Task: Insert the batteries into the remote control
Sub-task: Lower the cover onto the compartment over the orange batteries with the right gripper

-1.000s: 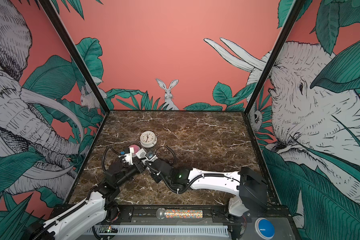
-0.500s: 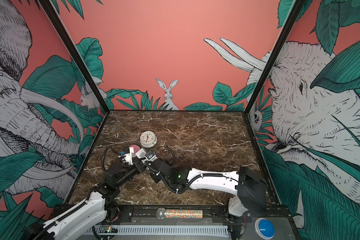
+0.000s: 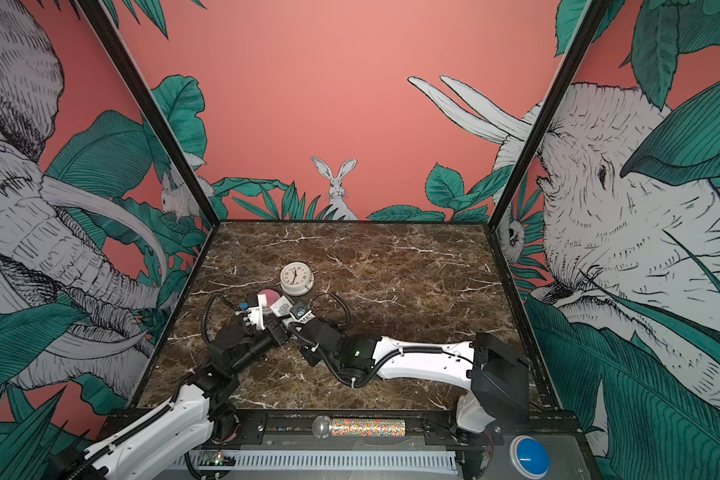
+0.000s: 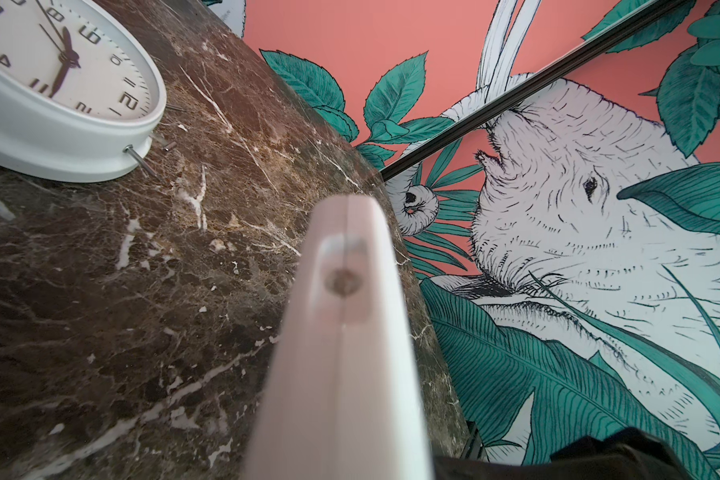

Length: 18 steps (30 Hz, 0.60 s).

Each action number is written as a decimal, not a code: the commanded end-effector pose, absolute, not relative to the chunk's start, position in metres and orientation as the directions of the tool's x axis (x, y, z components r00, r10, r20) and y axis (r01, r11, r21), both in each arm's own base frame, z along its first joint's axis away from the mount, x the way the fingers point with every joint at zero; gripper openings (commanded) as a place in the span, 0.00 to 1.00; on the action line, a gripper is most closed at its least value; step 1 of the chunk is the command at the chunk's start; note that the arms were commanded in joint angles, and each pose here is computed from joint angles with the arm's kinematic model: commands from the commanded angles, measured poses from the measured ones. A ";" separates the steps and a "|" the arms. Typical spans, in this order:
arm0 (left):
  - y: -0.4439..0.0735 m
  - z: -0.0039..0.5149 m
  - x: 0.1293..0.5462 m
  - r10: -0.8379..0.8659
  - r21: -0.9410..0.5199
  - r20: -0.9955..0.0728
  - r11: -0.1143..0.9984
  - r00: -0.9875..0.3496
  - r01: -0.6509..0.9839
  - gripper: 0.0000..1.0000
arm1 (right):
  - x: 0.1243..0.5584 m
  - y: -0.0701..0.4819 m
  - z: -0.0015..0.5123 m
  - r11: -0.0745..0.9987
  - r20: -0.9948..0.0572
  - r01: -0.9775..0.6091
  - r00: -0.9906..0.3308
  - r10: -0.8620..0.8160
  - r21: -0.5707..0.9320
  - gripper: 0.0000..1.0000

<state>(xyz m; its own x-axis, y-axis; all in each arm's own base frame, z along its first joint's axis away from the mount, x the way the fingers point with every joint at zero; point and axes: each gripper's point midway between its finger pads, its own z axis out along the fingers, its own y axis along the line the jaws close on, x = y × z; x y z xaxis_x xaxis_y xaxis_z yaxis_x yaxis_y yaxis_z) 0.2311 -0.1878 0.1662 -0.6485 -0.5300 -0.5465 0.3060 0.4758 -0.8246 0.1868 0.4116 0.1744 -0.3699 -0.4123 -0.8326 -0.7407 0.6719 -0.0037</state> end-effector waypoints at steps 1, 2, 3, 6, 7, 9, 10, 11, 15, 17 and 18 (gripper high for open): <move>-0.188 0.187 0.234 -0.558 -0.829 -0.551 0.447 -0.620 0.335 0.00 | 0.186 0.415 0.172 0.682 -0.843 -0.731 -0.373 -0.387 0.010 0.13; -0.188 0.187 0.233 -0.558 -0.829 -0.551 0.447 -0.620 0.334 0.00 | 0.186 0.415 0.173 0.683 -0.843 -0.731 -0.374 -0.386 0.011 0.13; -0.187 0.187 0.233 -0.559 -0.829 -0.552 0.448 -0.619 0.334 0.00 | 0.186 0.415 0.171 0.683 -0.842 -0.730 -0.374 -0.388 0.010 0.13; -0.188 0.187 0.233 -0.559 -0.829 -0.551 0.448 -0.620 0.334 0.00 | 0.186 0.415 0.170 0.682 -0.841 -0.731 -0.375 -0.390 0.010 0.13; -0.188 0.187 0.233 -0.559 -0.830 -0.551 0.447 -0.620 0.334 0.00 | 0.186 0.415 0.169 0.682 -0.840 -0.731 -0.376 -0.391 0.010 0.13; -0.188 0.187 0.233 -0.559 -0.830 -0.550 0.447 -0.620 0.334 0.00 | 0.186 0.415 0.169 0.683 -0.839 -0.730 -0.378 -0.391 0.011 0.13; -0.188 0.187 0.233 -0.559 -0.830 -0.551 0.447 -0.620 0.334 0.00 | 0.186 0.414 0.167 0.683 -0.837 -0.730 -0.379 -0.394 0.009 0.13; -0.187 0.187 0.233 -0.560 -0.830 -0.551 0.448 -0.619 0.333 0.00 | 0.186 0.414 0.167 0.682 -0.838 -0.731 -0.379 -0.394 0.010 0.13; -0.187 0.188 0.233 -0.560 -0.829 -0.552 0.446 -0.618 0.337 0.00 | 0.185 0.413 0.163 0.684 -0.833 -0.730 -0.386 -0.398 0.012 0.13; -0.187 0.187 0.233 -0.559 -0.829 -0.551 0.448 -0.619 0.334 0.00 | 0.185 0.413 0.162 0.683 -0.832 -0.730 -0.387 -0.398 0.013 0.13; -0.187 0.187 0.233 -0.560 -0.829 -0.552 0.449 -0.618 0.334 0.00 | 0.185 0.413 0.161 0.683 -0.831 -0.730 -0.387 -0.398 0.013 0.13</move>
